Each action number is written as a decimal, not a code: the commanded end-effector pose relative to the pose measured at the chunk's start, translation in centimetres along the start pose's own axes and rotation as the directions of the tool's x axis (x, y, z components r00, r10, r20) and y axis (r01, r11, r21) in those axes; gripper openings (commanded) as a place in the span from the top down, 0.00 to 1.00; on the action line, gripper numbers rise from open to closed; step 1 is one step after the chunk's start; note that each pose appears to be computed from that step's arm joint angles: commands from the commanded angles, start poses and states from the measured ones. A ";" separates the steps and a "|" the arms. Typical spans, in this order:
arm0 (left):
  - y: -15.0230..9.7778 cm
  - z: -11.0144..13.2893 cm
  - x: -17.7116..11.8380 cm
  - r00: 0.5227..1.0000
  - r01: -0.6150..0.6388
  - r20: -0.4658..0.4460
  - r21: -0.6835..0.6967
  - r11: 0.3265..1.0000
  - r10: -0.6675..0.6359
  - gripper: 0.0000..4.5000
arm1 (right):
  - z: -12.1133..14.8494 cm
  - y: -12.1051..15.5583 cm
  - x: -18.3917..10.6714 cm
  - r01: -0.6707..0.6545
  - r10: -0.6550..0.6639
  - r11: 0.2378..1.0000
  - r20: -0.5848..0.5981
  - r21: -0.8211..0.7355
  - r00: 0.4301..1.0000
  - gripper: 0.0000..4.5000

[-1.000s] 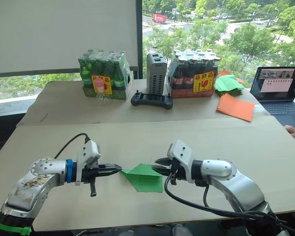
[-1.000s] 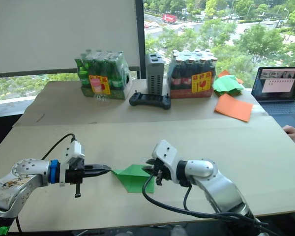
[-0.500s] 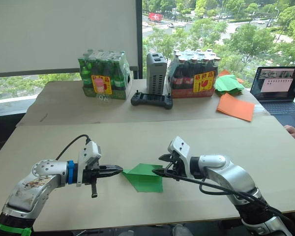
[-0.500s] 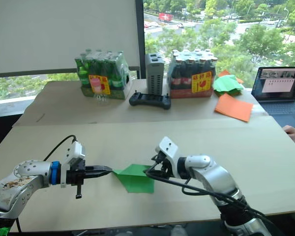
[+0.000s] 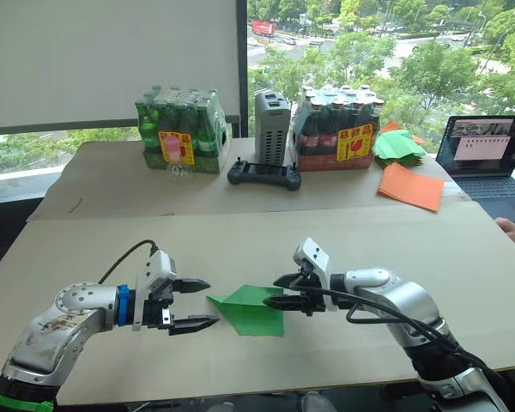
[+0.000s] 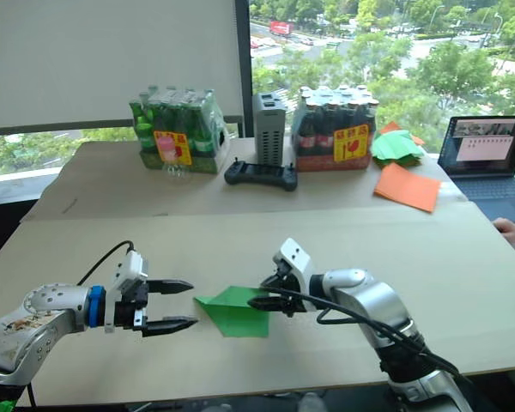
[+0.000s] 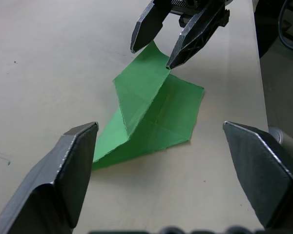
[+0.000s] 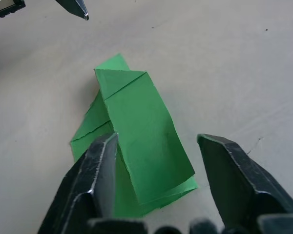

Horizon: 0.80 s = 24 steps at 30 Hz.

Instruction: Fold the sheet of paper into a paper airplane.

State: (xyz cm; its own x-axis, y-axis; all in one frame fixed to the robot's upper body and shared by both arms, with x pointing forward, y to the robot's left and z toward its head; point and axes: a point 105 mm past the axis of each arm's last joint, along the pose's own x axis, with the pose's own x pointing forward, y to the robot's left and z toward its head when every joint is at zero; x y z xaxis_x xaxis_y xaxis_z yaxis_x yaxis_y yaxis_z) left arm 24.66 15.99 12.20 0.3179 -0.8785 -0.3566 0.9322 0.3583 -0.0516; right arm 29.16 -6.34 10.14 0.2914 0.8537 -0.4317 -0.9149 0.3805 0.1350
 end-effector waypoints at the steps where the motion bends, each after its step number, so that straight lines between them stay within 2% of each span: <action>1: -0.3 1.1 -0.2 1.000 0.004 0.027 0.047 0.999 -0.005 0.00 | 0.7 0.5 0.0 -0.029 0.031 0.998 0.034 -0.048 0.999 0.68; 5: -0.2 1.3 -0.3 0.999 0.000 0.033 0.048 0.999 -0.001 0.00 | 1.0 0.7 0.0 -0.042 0.045 0.998 0.051 -0.054 0.998 0.99; 10: 0.0 1.6 -0.3 0.999 -0.003 0.045 0.046 0.999 0.001 0.00 | 0.9 0.9 0.0 -0.029 0.034 0.995 0.050 -0.100 0.998 0.99; 13: 0.3 2.0 -0.3 0.998 -0.011 0.062 0.042 0.999 0.009 0.00 | 3.0 1.0 -0.4 0.021 0.008 0.979 0.143 -0.202 0.990 0.99; 15: 0.6 2.4 -0.2 0.997 -0.021 0.078 0.037 0.999 0.018 0.00 | 4.9 0.5 -0.9 0.115 -0.048 0.949 0.226 -0.293 0.973 0.99; 18: 1.2 3.1 -0.3 0.994 -0.041 0.106 0.024 0.999 0.038 0.00 | 8.1 0.1 -2.2 0.318 -0.136 0.819 0.376 -0.477 0.916 0.99; 19: 1.4 3.2 -0.4 0.993 -0.043 0.111 0.020 0.999 0.041 0.00 | 8.6 0.8 -2.5 0.334 -0.115 0.768 0.395 -0.547 0.912 0.99; 24: 1.6 3.3 -0.7 0.993 -0.030 0.115 -0.002 1.000 0.030 0.00 | 8.0 3.2 -1.9 0.401 -0.077 0.479 0.418 -0.781 0.905 0.99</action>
State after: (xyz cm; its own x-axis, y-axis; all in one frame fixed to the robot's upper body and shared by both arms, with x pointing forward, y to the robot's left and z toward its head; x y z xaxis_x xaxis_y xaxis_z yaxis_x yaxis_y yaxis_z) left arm 26.53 15.92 14.51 0.3664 -0.8910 -0.2682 0.9171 0.3944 -0.0574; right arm 29.00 -4.69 18.12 0.4795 0.8751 -0.0652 -0.6348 0.2946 -0.7143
